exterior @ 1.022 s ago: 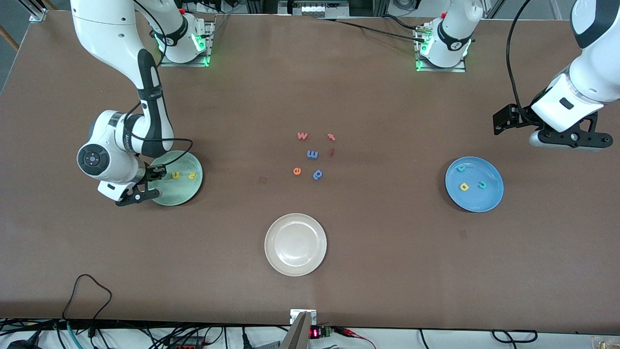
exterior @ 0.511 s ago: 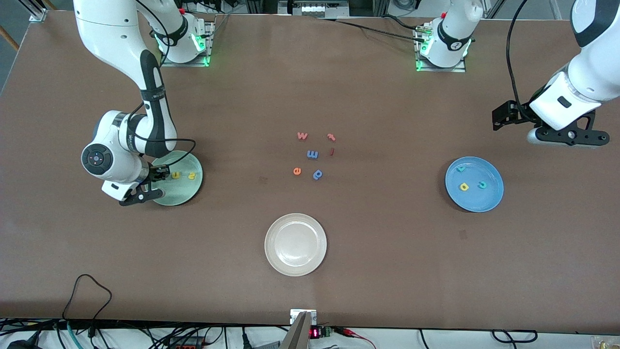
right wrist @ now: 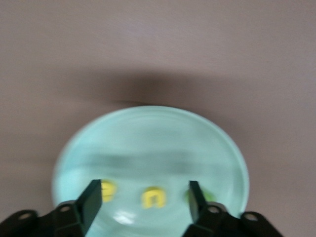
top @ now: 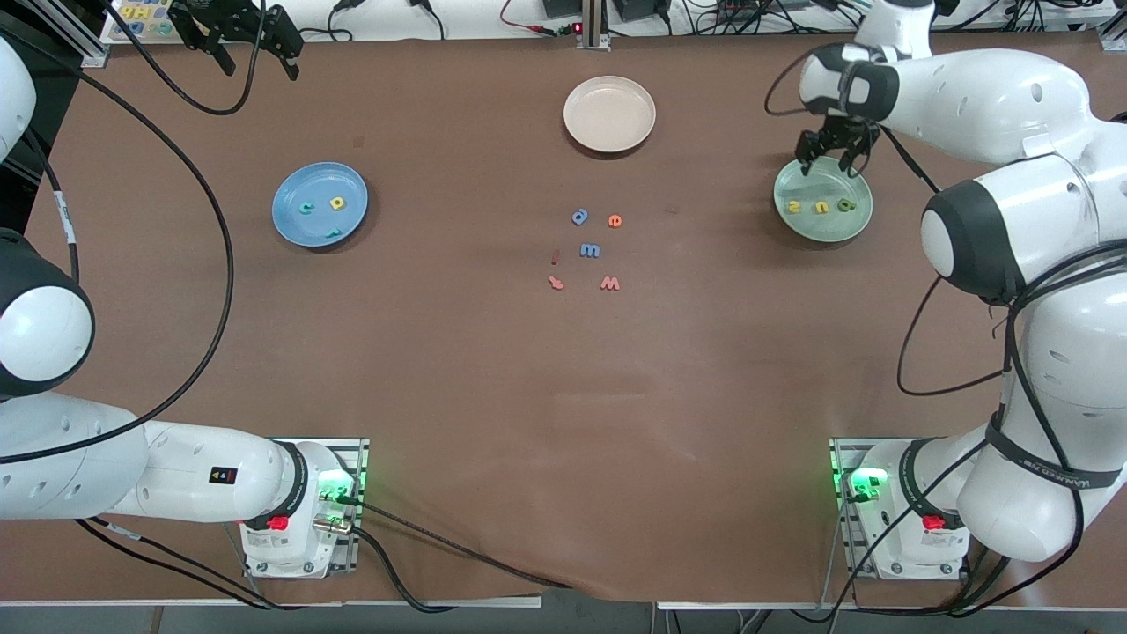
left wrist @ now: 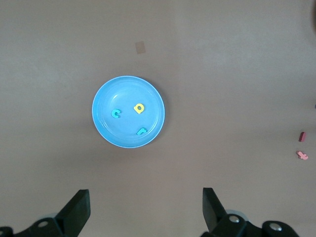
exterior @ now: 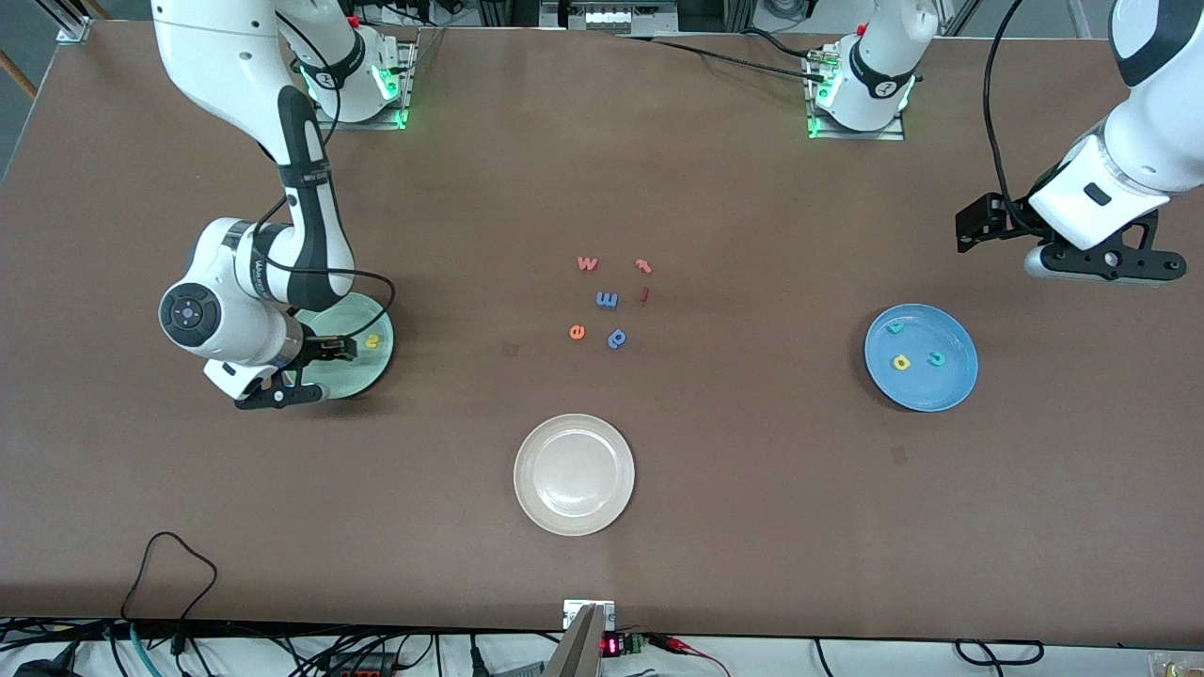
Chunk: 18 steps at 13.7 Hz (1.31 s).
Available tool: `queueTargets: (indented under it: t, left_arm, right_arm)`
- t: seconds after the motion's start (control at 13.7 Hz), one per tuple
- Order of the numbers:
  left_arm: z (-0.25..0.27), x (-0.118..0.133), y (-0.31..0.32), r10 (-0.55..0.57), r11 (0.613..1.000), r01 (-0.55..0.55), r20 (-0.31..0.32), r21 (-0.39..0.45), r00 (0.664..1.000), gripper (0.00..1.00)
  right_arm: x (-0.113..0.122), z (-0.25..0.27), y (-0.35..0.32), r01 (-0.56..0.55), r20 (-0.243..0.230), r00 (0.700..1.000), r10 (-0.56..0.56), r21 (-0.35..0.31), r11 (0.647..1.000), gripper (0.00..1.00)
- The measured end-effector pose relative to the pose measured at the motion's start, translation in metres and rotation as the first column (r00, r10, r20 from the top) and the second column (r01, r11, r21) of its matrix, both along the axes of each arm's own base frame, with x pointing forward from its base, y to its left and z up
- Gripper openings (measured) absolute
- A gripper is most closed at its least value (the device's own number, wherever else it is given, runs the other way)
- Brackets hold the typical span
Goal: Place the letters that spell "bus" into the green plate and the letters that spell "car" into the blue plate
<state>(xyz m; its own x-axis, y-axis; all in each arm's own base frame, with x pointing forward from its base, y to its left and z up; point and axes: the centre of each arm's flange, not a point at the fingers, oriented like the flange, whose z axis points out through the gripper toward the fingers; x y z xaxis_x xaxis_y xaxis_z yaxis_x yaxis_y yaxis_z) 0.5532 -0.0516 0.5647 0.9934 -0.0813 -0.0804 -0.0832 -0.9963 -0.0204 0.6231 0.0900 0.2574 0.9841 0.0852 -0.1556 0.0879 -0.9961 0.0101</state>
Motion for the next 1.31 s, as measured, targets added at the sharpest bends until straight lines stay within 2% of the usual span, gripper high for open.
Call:
queueTargets:
  t: [0.15, 0.29, 0.44, 0.51, 0.66, 0.8, 0.88, 1.02, 1.17, 1.31]
  left_arm:
    - [0.000, -0.001, -0.002, -0.003, 1.000, 0.003, -0.006, 0.001, 1.000, 1.00]
    - [-0.001, -0.001, -0.003, -0.005, 1.000, 0.005, -0.010, 0.001, 1.000, 1.00]
    - [0.000, -0.002, -0.005, -0.010, 1.000, 0.010, -0.011, 0.001, 1.000, 1.00]
    - [0.000, -0.002, -0.008, -0.014, 1.000, 0.014, -0.011, 0.001, 1.000, 1.00]
    - [0.000, -0.002, -0.010, -0.019, 1.000, 0.019, -0.011, 0.001, 1.000, 1.00]
    - [0.000, -0.002, -0.011, -0.020, 1.000, 0.020, -0.010, 0.001, 1.000, 1.00]
    - [0.000, -0.002, -0.010, -0.019, 1.000, 0.019, -0.010, 0.001, 1.000, 1.00]
    - [0.000, -0.002, -0.009, -0.016, 1.000, 0.016, -0.010, 0.001, 1.000, 1.00]
    - [0.000, -0.002, -0.005, -0.009, 1.000, 0.009, -0.010, 0.001, 1.000, 1.00]
    - [0.001, -0.001, -0.003, -0.005, 1.000, 0.005, -0.009, 0.001, 1.000, 1.00]
  right_arm:
    - [0.014, 0.051, 0.023, 0.058, -0.039, 0.998, -0.057, 0.014, 0.998, 1.00]
    - [0.023, 0.113, 0.035, 0.096, -0.063, 0.993, -0.097, -0.017, 0.995, 1.00]
    - [0.025, 0.164, 0.042, 0.096, -0.066, 0.993, -0.101, -0.064, 0.993, 1.00]
    - [0.027, 0.184, 0.042, 0.092, -0.053, 0.994, -0.097, -0.084, 0.992, 1.00]
    - [0.031, 0.228, 0.028, 0.105, 0.009, 0.994, -0.105, -0.112, 0.988, 1.00]
    - [0.031, 0.279, -0.013, 0.158, 0.077, 0.985, -0.152, -0.072, 0.985, 1.00]
    - [0.026, 0.303, -0.041, 0.188, 0.094, 0.978, -0.184, -0.030, 0.982, 1.00]
    - [0.004, 0.346, -0.108, 0.241, 0.098, 0.964, -0.245, 0.056, 0.969, 1.00]
    - [-0.020, 0.378, -0.164, 0.251, 0.125, 0.957, -0.260, 0.082, 0.965, 1.00]
    - [-0.035, 0.385, -0.192, 0.245, 0.135, 0.958, -0.253, 0.076, 0.967, 1.00]
